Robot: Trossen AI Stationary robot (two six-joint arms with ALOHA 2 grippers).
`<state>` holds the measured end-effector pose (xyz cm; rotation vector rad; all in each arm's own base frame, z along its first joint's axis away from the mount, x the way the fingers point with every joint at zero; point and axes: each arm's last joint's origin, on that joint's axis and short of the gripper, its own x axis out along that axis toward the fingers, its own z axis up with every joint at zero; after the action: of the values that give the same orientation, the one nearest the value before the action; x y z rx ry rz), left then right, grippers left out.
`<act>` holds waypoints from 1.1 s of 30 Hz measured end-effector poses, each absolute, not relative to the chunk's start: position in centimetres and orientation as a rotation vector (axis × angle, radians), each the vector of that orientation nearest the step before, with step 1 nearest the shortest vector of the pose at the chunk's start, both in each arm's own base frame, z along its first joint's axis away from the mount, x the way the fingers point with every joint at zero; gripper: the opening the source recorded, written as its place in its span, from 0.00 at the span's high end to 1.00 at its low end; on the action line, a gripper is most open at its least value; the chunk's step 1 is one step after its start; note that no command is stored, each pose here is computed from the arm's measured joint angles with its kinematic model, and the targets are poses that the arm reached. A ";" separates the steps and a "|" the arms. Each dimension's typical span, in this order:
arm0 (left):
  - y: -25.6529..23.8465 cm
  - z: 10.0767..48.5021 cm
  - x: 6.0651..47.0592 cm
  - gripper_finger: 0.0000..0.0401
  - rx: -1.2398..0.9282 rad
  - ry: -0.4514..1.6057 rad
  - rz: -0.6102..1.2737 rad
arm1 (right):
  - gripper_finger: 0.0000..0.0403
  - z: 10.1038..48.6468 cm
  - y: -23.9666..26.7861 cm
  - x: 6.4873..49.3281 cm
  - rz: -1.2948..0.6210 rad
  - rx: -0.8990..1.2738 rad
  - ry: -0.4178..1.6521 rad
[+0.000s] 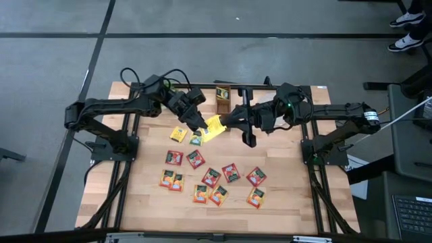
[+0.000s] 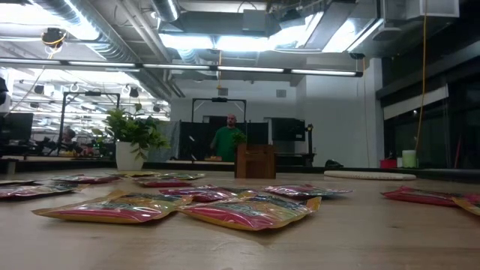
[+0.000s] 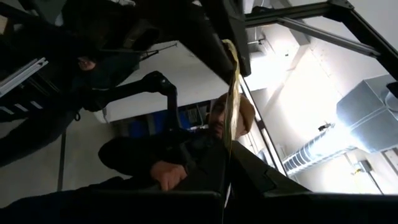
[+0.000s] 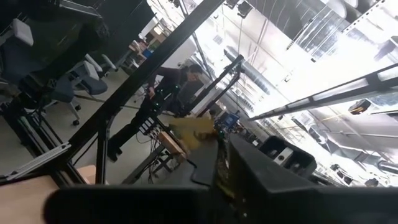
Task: Pick & Place Tea
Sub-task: Put the yellow tea bag into the left section of the wooden organizer
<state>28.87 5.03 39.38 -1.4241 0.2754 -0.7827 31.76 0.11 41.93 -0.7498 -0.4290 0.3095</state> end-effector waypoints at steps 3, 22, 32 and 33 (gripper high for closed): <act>5.1 39.1 29.2 0.98 -1.434 0.283 -0.779 | 0.98 41.9 0.1 31.8 0.299 -0.748 -0.425; 7.8 39.8 28.0 0.72 -1.375 0.197 -0.766 | 1.00 40.9 -0.5 32.2 0.196 -0.708 -0.259; 9.0 41.4 25.3 0.57 -1.136 0.149 -0.812 | 1.00 39.4 -2.4 32.2 0.188 -0.624 -0.085; 9.1 41.5 25.1 0.57 -1.113 0.145 -0.814 | 1.00 39.2 -2.8 32.2 0.184 -0.612 -0.064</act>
<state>25.09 9.09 41.52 -1.1126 0.1452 -0.8135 32.19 -2.77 39.25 -0.6119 -0.0638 0.1842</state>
